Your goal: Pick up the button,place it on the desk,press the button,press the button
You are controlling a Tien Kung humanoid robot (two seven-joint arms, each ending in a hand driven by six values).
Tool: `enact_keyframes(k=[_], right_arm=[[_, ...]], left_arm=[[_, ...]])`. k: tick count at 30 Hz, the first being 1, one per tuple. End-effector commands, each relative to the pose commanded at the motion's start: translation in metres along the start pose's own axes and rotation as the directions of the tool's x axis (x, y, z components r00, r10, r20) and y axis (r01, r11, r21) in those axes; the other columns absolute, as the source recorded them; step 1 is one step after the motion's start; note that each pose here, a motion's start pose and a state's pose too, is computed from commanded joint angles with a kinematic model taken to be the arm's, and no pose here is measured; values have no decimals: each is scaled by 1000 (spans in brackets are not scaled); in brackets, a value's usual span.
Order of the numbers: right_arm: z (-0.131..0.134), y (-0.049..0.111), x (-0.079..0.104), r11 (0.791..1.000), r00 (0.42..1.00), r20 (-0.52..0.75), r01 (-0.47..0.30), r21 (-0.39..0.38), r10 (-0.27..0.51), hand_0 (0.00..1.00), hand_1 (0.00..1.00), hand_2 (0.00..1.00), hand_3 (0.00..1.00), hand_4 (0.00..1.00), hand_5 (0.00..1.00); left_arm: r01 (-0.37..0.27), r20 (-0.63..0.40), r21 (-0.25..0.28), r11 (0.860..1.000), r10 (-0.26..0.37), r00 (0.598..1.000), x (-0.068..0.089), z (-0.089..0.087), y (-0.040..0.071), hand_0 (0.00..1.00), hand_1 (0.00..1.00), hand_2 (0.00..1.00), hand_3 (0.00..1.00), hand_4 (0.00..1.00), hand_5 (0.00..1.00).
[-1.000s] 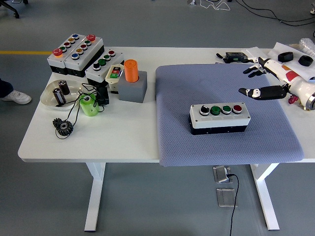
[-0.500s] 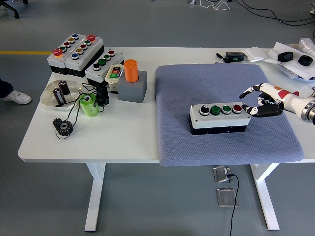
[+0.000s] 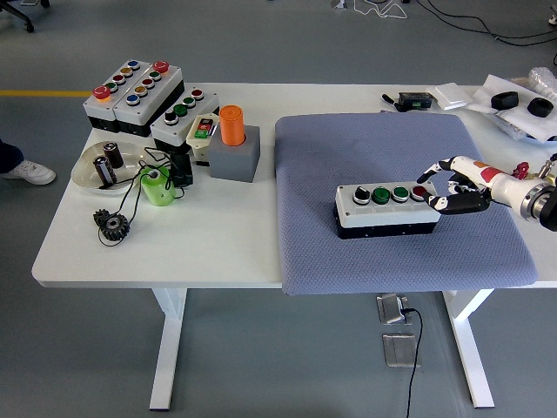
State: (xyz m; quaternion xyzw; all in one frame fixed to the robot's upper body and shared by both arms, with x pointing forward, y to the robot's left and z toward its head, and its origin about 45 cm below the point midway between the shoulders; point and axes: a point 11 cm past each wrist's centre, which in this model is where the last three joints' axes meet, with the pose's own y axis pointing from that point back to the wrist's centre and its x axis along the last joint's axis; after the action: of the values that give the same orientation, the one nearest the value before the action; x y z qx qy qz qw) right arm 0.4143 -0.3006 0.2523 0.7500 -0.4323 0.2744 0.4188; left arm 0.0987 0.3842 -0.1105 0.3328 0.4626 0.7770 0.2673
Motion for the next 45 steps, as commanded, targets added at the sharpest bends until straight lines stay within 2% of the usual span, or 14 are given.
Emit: enact_keyframes(k=[21,30,38,45], right_arm=[[14,-5,-6,999,1000,-19,16,-48,-17,75,2,65,712,595,398],[6,-3,-8,1000,999,-47,13,-24,-14,77,2,66,713,594,406],[9,-9,-19,998,995,-82,48,-48,-52,78,2,66,713,593,411],[1,-9,-13,999,997,-74,24,-21,-25,79,2,67,713,592,413]], left_arm=[[1,2,-3,1000,-1,1000,-1,2,0,659,704,723,518,329,967],[1,1,-2,1000,-1,1000,-1,2,0,659,703,724,518,329,969],[1,1,0,1000,-1,1000,-1,1,0,660,703,725,518,327,964],[0,2,0,1000,0,1000,-1,1,0,660,703,725,518,327,962]])
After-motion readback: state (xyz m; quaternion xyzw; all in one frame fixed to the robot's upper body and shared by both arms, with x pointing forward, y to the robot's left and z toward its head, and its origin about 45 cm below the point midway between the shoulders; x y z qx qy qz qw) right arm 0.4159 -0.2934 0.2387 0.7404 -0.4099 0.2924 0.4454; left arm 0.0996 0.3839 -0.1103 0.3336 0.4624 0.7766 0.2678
